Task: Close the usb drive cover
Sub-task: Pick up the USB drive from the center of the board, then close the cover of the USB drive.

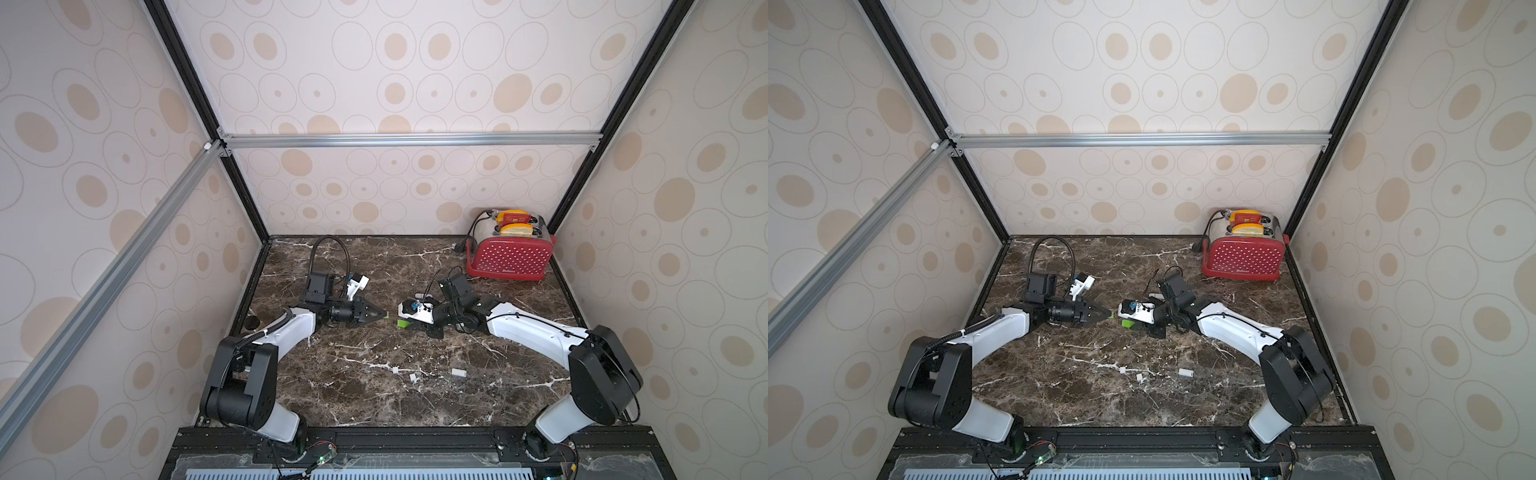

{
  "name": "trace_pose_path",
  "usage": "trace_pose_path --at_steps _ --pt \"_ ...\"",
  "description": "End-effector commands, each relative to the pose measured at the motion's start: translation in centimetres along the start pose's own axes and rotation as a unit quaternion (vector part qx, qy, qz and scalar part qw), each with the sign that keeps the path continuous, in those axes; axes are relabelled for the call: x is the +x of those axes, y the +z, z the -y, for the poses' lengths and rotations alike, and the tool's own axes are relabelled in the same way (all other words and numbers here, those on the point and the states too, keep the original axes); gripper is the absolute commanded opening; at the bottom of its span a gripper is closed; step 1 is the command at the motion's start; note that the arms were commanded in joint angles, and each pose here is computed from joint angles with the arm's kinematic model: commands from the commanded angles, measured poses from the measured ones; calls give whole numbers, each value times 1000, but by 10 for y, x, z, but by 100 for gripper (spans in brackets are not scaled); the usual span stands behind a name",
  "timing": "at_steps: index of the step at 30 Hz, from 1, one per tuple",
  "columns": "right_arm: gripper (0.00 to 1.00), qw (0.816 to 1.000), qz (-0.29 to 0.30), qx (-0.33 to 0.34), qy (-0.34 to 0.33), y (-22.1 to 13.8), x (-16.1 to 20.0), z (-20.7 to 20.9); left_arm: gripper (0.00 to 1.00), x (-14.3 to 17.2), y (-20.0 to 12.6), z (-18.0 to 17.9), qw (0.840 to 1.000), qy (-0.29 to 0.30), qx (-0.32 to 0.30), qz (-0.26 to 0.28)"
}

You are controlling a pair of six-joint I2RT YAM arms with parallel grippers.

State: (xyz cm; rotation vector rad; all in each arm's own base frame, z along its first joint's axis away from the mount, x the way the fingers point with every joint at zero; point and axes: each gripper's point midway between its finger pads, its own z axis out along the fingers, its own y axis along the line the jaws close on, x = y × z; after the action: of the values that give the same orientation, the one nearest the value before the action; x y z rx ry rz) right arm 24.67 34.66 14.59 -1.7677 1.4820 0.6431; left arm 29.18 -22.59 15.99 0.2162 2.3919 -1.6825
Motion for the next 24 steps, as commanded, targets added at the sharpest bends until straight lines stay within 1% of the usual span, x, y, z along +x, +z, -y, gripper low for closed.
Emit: trace_pose_path --at_steps 1,8,16,24 --pt "0 1000 8 10 -5 -3 -7 3 0 4 3 12 999 19 21 -26" --pt "0 1000 -3 -13 -10 1 -4 -5 0 4 7 17 999 21 30 -34" --pt "0 1000 1 -15 -7 2 -7 -6 0 6 9 18 998 22 32 -39" --pt "0 1000 4 -16 -7 3 -9 -5 0 10 11 12 999 22 18 -46"
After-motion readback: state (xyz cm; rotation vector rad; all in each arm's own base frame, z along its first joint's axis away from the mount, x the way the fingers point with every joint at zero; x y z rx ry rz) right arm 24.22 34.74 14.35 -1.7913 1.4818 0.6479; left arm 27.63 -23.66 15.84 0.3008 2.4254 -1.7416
